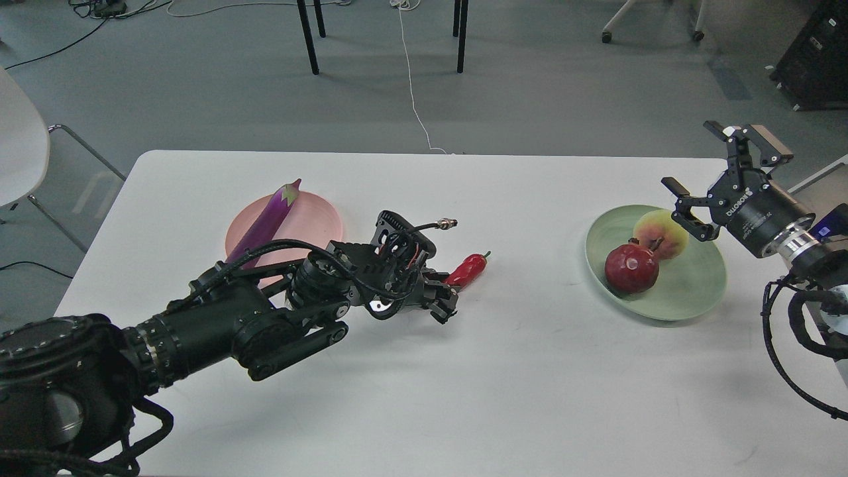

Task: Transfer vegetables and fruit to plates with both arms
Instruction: 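Lift the chili pepper with the left gripper onto the pink plate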

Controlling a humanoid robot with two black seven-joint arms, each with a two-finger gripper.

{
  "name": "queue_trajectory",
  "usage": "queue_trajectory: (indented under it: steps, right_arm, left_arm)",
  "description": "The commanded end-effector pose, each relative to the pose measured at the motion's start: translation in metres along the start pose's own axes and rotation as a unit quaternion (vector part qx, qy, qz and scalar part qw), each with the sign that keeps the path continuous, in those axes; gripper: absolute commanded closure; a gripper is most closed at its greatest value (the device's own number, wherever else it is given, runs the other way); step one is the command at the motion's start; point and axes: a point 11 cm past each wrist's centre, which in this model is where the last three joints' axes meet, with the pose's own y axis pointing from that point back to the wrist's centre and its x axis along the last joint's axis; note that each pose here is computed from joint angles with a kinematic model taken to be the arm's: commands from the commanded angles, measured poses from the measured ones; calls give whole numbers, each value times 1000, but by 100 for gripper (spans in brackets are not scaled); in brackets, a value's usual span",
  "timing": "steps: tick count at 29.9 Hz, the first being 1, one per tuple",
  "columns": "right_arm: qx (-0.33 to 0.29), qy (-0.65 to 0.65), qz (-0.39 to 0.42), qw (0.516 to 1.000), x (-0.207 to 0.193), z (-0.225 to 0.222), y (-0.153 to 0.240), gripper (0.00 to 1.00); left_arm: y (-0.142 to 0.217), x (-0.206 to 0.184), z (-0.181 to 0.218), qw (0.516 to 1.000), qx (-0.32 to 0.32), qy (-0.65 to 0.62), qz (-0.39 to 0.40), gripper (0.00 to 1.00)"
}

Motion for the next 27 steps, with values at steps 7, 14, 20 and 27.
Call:
queue_trajectory:
  steps: [7,14,20,27]
  right_arm:
    - [6,-8,-8,1000,-7,1,-6,2]
    - [6,-12,-16,1000,-13,4,-10,2]
    - [6,-12,-15,1000,-12,3,-10,2]
    - [7,-11,-13,1000,-11,2,-8,2]
  left_arm:
    - [64,11,-91,996,71,46,30,92]
    - [115,-9,-151,990,125,72,-1,90]
    - [120,-25,-159,987,137,83,-13,68]
    - [120,-27,-161,987,140,83,-18,0]
